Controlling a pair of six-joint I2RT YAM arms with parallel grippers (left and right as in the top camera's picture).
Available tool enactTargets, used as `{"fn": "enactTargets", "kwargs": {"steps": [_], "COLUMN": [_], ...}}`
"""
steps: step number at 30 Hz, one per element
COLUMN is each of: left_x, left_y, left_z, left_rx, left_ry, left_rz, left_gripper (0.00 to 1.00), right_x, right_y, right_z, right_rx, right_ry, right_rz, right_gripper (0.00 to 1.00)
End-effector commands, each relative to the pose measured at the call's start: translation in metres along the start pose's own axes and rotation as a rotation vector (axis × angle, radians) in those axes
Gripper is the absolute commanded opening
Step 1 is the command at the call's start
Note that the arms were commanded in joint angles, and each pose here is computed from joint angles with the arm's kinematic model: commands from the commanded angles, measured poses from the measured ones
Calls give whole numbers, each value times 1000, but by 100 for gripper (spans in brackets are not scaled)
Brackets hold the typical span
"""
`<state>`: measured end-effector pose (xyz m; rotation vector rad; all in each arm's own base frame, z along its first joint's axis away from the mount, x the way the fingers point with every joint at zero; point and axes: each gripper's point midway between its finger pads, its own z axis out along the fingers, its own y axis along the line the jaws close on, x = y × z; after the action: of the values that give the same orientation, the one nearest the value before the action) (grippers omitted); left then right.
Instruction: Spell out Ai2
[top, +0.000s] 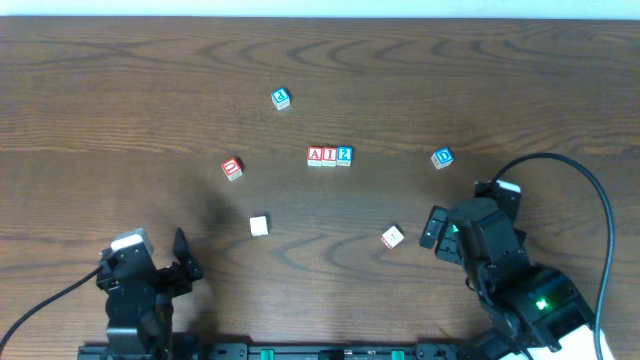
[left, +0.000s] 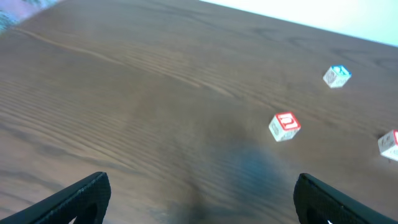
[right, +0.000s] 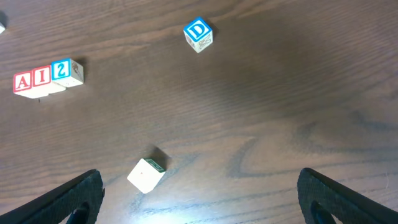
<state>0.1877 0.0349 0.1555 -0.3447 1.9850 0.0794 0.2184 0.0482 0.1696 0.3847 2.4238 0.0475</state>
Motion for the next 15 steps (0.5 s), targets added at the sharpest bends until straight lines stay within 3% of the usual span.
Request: {"fn": "enactTargets", "kwargs": {"steps": [1,15], "left_x": [9,35], "left_y": [-4,-4], "left_z": [8,40], "left_rx": [25,19], "left_ry": [-8,-18], "left_rz": [-4,-13], "left_gripper": [95,95], "right_x": [0,0], "right_y": [0,0], "right_z": [-1,-1], "right_rx": [2,2], "right_ry": [-7,-7], "right_rz": [7,7], "right_gripper": [99,99]}}
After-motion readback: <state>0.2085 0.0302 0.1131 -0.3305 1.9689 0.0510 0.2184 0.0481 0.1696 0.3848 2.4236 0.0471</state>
